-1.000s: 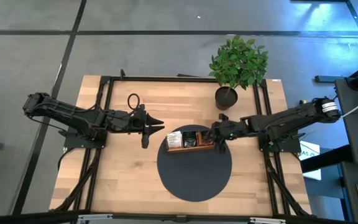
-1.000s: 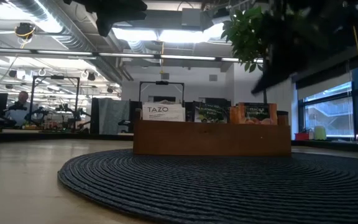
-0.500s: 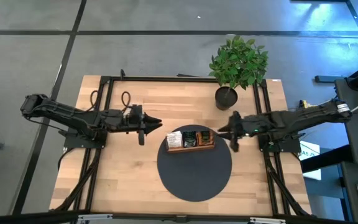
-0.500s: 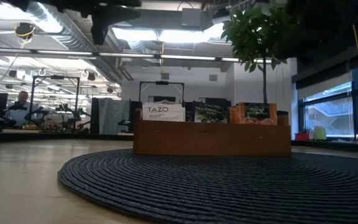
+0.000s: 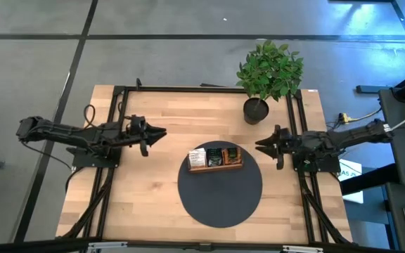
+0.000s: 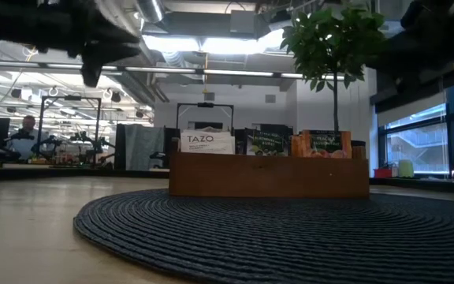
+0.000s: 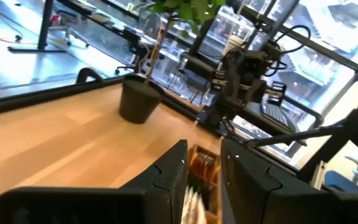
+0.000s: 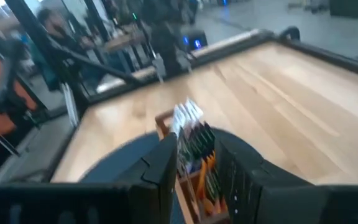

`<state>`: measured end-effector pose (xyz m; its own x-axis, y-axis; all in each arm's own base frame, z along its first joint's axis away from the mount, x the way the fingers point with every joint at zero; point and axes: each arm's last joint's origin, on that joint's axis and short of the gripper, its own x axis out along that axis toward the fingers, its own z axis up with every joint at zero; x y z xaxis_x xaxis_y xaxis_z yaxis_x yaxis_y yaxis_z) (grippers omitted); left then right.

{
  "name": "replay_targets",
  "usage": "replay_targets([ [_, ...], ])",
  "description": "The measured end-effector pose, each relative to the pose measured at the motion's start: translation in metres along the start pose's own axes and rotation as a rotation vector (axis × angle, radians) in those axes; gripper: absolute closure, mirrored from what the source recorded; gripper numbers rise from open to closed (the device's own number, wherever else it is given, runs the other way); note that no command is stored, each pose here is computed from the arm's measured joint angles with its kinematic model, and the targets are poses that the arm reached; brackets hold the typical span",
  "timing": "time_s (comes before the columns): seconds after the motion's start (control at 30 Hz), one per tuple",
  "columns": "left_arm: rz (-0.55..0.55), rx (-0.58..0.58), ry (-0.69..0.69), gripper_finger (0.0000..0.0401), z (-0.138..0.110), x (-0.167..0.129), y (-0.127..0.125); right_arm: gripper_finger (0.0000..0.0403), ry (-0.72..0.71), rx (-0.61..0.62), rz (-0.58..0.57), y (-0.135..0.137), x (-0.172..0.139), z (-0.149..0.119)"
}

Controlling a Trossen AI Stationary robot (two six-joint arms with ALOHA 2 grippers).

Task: Pick & Place Tea
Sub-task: Return to Home Position

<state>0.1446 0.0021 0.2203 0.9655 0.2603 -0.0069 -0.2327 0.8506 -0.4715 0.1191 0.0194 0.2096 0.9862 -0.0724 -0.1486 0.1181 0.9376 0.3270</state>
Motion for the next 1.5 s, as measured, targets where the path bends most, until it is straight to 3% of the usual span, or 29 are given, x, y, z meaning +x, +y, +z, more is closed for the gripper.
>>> replay_targets([
  [0.17,0.02,-0.012,-0.017,0.031,-0.013,-0.01,0.015,0.0291,-0.108,-0.028,0.034,-0.004,-0.006,-0.004],
  [0.47,0.051,-0.075,-0.071,0.0306,-0.035,-0.026,0.039,0.0291,-0.213,-0.036,-0.006,-0.009,-0.019,0.001],
  [0.83,0.129,-0.062,-0.101,0.0309,-0.031,-0.041,0.052,0.0291,-0.313,-0.062,-0.142,-0.017,-0.035,0.004],
  [0.93,0.105,-0.034,-0.132,0.0307,-0.026,-0.044,0.053,0.0291,-0.302,-0.069,-0.155,-0.018,-0.036,0.003],
  [1.27,0.201,0.084,-0.097,0.0309,-0.027,-0.041,0.062,0.0291,-0.225,-0.07,-0.296,-0.025,-0.034,-0.008],
  [1.5,0.225,0.205,-0.096,0.0306,-0.027,-0.041,0.062,0.0291,-0.216,-0.116,-0.314,-0.025,-0.034,-0.008],
])
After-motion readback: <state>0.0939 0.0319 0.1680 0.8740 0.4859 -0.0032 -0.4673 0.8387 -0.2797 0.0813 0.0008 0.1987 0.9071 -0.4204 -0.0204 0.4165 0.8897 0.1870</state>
